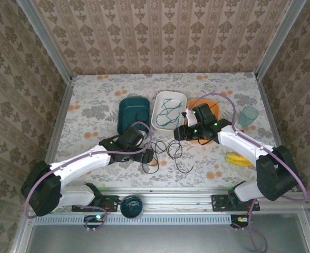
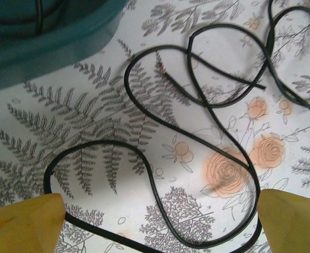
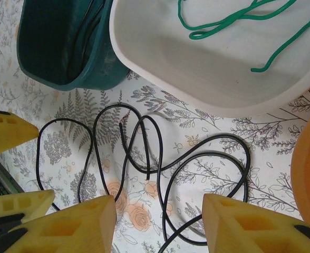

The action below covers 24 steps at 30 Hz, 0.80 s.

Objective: Untangle the cables

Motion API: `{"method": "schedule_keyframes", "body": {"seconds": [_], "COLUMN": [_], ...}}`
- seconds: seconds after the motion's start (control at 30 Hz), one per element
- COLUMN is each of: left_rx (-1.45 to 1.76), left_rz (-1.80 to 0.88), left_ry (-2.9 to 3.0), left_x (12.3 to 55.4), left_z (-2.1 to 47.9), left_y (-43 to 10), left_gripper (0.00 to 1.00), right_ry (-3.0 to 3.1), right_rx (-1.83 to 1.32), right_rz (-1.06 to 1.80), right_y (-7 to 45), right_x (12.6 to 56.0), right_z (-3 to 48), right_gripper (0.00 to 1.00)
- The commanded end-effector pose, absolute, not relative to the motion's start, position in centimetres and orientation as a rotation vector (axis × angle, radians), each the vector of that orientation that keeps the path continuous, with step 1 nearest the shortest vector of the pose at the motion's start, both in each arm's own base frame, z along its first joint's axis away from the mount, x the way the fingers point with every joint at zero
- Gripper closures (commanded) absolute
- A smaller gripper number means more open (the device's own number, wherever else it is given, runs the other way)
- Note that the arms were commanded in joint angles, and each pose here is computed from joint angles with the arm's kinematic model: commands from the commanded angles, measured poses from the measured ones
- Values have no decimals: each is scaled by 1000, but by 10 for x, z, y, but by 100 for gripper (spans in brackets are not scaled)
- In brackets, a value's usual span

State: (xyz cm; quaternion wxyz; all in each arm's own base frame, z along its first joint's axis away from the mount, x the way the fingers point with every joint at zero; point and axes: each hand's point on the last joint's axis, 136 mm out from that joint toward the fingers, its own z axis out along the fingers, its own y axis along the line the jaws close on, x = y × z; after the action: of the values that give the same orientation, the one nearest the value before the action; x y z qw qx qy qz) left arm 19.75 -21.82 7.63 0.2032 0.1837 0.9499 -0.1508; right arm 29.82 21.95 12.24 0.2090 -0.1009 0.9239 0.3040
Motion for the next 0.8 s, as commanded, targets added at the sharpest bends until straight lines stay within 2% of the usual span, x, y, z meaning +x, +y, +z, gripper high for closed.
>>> {"method": "schedule_keyframes", "body": {"seconds": [0.0,0.23,0.53,0.63,0.77], "left_rx": [429,292,157,163,189], "left_rz": [-418,-291,-160,-172,-185], "left_ry": [2686,2748,2651,2667,2718], "left_x": [195,194,206,206,202], "left_z": [69,51,61,59,49], "left_y": [-215,-199,-179,-183,-192], "left_gripper": [5,7,8,22,35], "right_ry": [2595,2598,2606,2609,2610], "right_rx": [-283,-289,-281,-282,-281], "right_rz": [812,809,816,815,818], "right_y": [216,216,216,216,217], "right_x": [299,299,297,297,298], "right_z": [118,118,113,112,112], "right_gripper": [52,52,52,52,52]}}
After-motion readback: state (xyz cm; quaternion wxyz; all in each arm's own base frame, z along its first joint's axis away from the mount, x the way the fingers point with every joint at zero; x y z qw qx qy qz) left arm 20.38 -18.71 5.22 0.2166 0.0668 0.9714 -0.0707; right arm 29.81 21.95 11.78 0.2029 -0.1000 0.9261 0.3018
